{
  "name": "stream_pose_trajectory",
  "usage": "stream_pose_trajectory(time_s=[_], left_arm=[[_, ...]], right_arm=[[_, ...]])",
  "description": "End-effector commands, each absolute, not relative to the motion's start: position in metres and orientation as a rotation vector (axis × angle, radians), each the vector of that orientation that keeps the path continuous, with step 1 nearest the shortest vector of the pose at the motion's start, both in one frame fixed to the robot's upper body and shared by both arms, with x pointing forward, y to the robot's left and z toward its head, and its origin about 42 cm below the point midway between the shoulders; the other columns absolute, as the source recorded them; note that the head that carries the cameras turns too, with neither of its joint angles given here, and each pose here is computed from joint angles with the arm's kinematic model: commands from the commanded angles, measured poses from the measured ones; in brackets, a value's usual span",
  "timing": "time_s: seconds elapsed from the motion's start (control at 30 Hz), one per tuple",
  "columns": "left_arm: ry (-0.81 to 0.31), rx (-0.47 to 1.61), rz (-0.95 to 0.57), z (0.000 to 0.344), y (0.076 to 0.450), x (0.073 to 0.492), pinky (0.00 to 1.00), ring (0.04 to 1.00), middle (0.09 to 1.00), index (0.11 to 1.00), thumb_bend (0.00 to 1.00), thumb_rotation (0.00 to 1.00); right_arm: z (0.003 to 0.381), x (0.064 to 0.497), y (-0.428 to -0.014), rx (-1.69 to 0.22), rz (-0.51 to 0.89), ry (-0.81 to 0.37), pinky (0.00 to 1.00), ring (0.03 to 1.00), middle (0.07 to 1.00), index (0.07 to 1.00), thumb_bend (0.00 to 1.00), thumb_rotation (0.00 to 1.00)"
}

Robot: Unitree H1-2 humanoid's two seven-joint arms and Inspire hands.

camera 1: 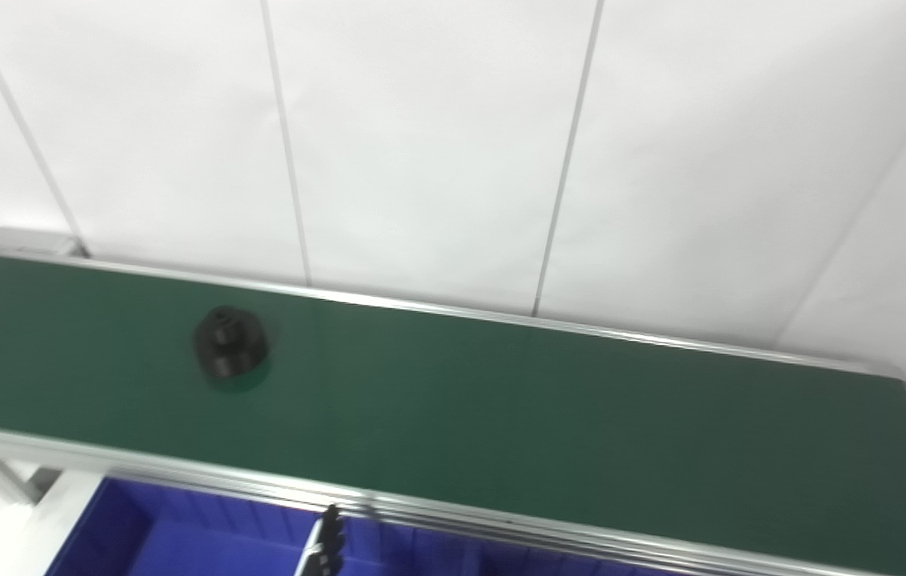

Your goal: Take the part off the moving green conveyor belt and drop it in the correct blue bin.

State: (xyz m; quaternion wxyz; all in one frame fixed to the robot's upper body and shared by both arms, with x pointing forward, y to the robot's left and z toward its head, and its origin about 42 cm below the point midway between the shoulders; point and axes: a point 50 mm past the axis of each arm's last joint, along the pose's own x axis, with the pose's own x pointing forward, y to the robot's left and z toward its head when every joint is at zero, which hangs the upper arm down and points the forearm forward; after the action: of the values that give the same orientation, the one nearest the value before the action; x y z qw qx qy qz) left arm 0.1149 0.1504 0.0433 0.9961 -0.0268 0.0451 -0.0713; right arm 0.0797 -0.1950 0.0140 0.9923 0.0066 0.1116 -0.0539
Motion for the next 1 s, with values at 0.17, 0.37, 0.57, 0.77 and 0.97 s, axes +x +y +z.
stream_pose_trajectory(time_s=[0.17, 0.37, 0.57, 0.77, 0.97], left_arm=[[0.036, -0.066, -0.144, 0.053, 0.136, 0.123, 1.00, 1.000, 1.000, 1.000, 0.58, 0.87], [0.030, -0.070, -0.137, 0.056, 0.127, 0.126, 0.93, 0.999, 1.000, 1.000, 0.48, 0.81], [0.039, -0.079, -0.133, 0.057, 0.122, 0.129, 0.96, 1.000, 1.000, 1.000, 0.49, 0.79], [0.038, -0.067, -0.133, 0.056, 0.123, 0.132, 0.97, 0.997, 1.000, 1.000, 0.52, 0.81], [0.033, -0.064, -0.138, 0.058, 0.129, 0.134, 0.97, 1.000, 1.000, 1.000, 0.52, 0.83]], right_arm=[[0.026, 0.086, -0.207, 0.022, -0.111, 0.153, 0.88, 0.962, 1.000, 1.000, 0.75, 1.00], [0.026, 0.088, -0.215, 0.028, -0.101, 0.151, 0.91, 0.975, 1.000, 1.000, 0.74, 1.00], [0.026, 0.091, -0.220, 0.033, -0.096, 0.155, 0.94, 0.983, 1.000, 1.000, 0.72, 1.00], [0.026, 0.094, -0.220, 0.001, -0.079, 0.148, 0.92, 0.979, 1.000, 1.000, 0.70, 1.00], [0.037, 0.098, -0.214, -0.045, -0.055, 0.070, 0.90, 0.945, 0.992, 1.000, 0.74, 0.94]])
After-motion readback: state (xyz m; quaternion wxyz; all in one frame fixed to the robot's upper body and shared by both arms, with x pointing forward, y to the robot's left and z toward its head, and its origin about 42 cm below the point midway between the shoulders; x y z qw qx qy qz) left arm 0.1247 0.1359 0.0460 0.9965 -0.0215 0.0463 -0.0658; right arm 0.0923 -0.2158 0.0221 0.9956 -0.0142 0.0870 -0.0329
